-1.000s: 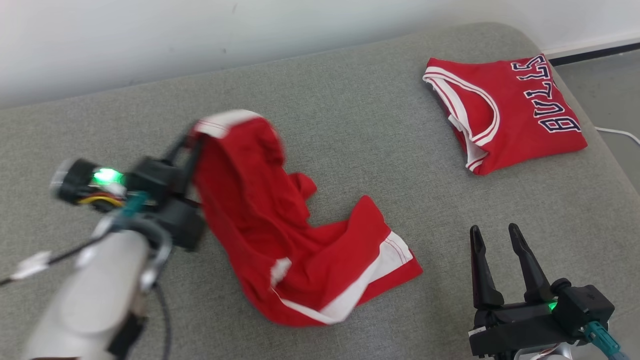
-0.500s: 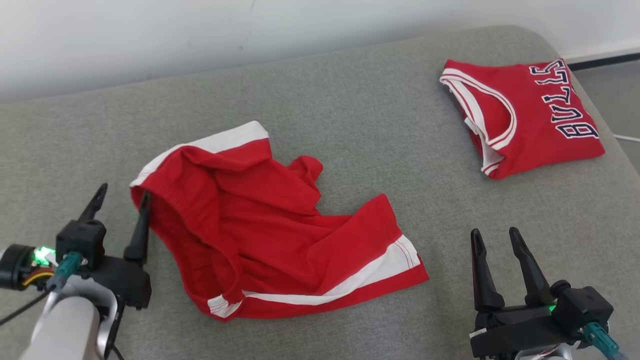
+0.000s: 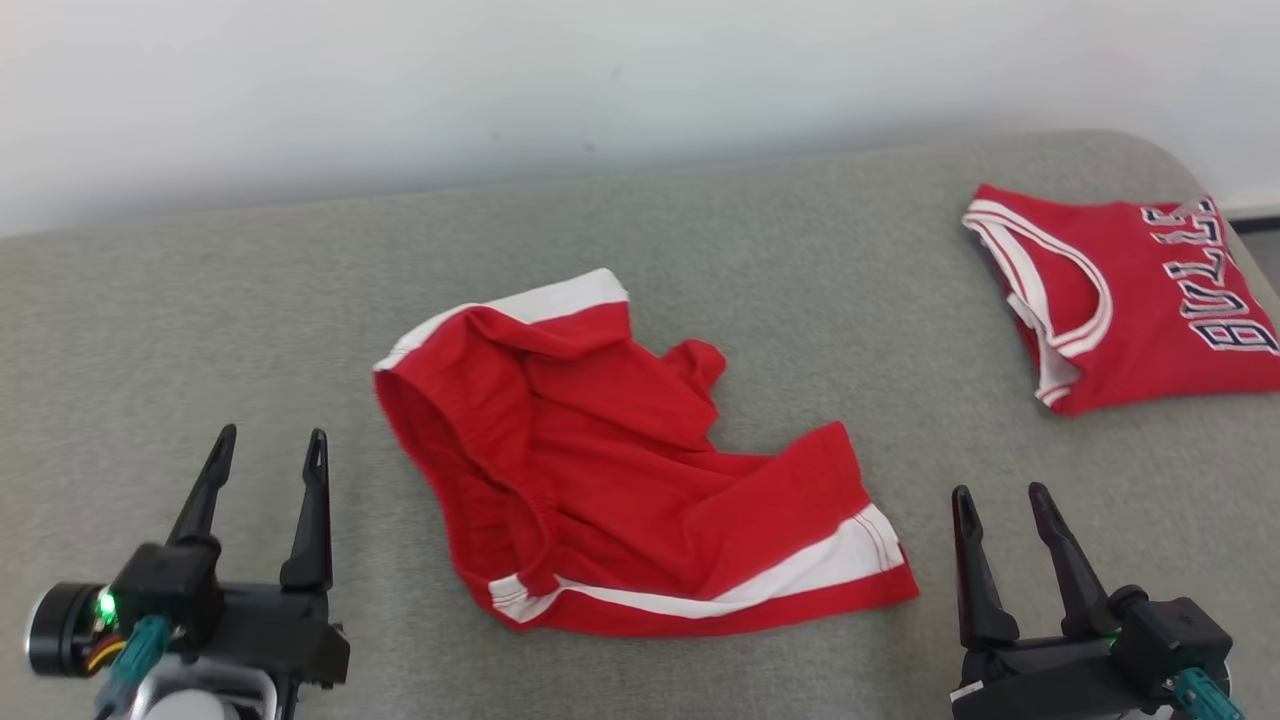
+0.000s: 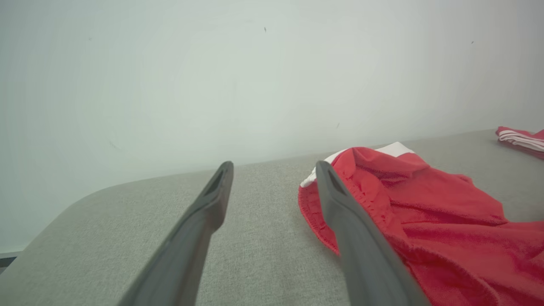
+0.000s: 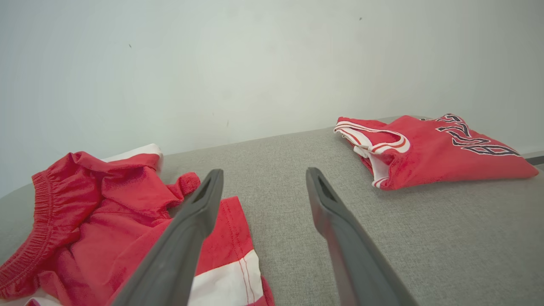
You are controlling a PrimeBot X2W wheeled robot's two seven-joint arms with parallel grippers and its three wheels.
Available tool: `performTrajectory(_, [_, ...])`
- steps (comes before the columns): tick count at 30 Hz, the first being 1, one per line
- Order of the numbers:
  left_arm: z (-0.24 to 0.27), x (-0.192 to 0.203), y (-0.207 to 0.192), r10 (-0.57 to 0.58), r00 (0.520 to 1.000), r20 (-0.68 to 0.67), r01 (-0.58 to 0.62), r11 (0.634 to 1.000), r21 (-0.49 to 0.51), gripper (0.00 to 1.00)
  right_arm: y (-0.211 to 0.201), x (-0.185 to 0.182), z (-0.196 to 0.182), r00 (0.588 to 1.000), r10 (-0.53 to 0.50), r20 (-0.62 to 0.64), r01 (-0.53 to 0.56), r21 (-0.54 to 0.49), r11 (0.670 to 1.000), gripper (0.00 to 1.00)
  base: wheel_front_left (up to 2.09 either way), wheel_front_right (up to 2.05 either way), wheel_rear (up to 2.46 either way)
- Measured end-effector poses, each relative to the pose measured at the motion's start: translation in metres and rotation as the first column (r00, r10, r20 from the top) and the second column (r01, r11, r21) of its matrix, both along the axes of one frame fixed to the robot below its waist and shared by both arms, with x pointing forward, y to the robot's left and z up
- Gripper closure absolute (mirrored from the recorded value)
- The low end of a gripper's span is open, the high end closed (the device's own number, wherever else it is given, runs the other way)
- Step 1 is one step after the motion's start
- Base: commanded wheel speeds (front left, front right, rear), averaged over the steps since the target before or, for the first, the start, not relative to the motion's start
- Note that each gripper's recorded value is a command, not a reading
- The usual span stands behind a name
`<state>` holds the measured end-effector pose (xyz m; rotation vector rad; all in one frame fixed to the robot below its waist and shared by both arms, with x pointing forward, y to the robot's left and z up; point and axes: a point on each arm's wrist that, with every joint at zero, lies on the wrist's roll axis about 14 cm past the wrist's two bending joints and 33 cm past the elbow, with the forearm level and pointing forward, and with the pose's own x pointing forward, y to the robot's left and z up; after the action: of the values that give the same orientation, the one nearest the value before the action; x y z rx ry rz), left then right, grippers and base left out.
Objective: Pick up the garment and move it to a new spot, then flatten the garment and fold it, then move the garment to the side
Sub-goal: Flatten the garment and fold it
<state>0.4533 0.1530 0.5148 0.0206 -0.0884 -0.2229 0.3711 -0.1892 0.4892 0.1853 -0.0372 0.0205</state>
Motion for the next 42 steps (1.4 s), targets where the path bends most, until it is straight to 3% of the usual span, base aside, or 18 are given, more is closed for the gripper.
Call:
performTrajectory(19, [0.024,-0.091,0.042,0.183,0.980,0.077,-0.176,0.981,-0.083,0.00,0.028,-0.006,0.022,0.992,0.106,0.066,-0.105,-0.021,0.994,0.00,0.00,0.00,0.00])
performTrajectory(42, [0.004,-0.111,0.040,0.188,0.982,0.019,-0.186,0.979,-0.086,0.00,0.031,-0.017,0.006,0.993,0.119,0.018,-0.119,-0.008,0.993,0.00,0.00,0.00,0.00])
